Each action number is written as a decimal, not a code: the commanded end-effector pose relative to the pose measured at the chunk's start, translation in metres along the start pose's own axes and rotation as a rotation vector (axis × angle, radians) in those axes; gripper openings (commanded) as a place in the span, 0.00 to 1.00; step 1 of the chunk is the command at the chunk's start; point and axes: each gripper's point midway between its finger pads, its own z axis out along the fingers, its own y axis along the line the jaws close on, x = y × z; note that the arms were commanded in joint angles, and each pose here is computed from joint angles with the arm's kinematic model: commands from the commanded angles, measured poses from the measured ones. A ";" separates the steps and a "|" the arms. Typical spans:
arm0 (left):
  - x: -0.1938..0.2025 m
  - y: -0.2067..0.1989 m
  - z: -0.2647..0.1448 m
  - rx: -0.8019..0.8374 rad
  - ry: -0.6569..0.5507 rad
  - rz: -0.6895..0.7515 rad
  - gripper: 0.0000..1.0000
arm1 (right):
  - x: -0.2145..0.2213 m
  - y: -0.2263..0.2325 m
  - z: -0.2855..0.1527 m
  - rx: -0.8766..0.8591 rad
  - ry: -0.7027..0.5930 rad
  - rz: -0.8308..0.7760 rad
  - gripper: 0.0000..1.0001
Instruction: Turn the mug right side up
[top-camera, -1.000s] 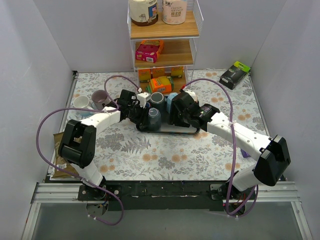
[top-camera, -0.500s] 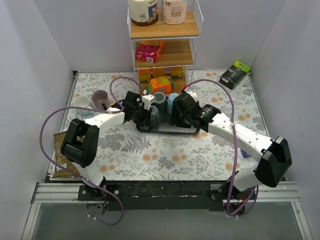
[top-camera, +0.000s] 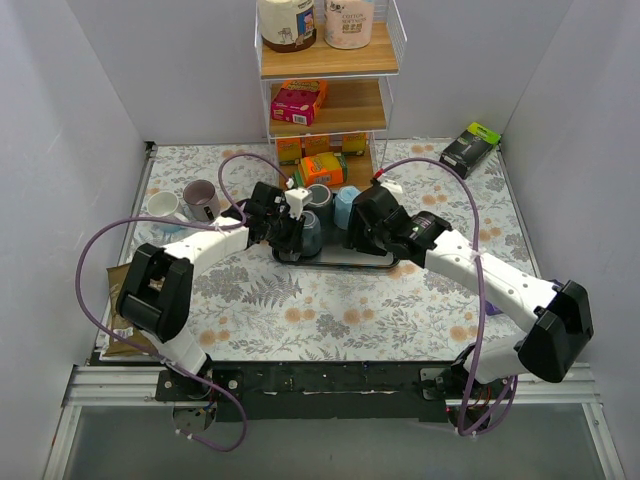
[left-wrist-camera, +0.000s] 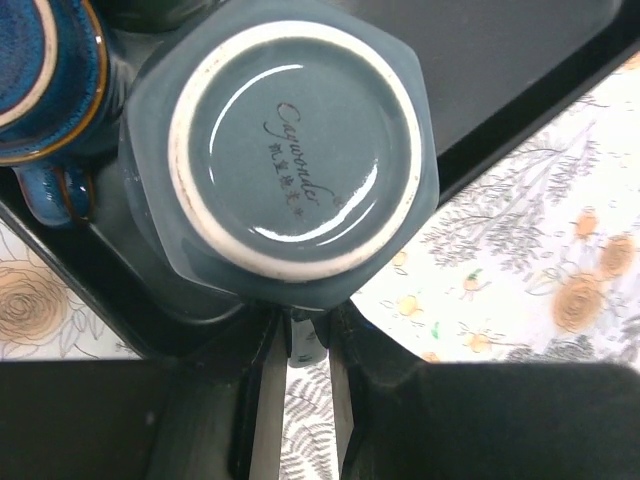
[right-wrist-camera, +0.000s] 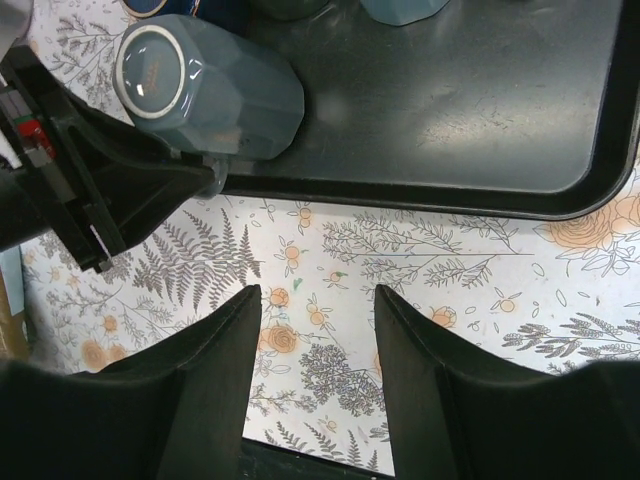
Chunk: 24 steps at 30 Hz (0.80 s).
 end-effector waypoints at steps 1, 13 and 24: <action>-0.064 -0.037 -0.048 0.074 -0.212 0.039 0.00 | -0.013 -0.007 -0.010 0.005 -0.062 0.040 0.57; -0.114 -0.094 -0.134 0.239 -0.460 -0.034 0.00 | -0.038 0.020 -0.043 -0.212 -0.157 0.064 0.61; -0.194 -0.137 -0.228 0.372 -0.722 0.000 0.00 | -0.077 0.120 -0.139 -0.815 -0.317 -0.116 0.87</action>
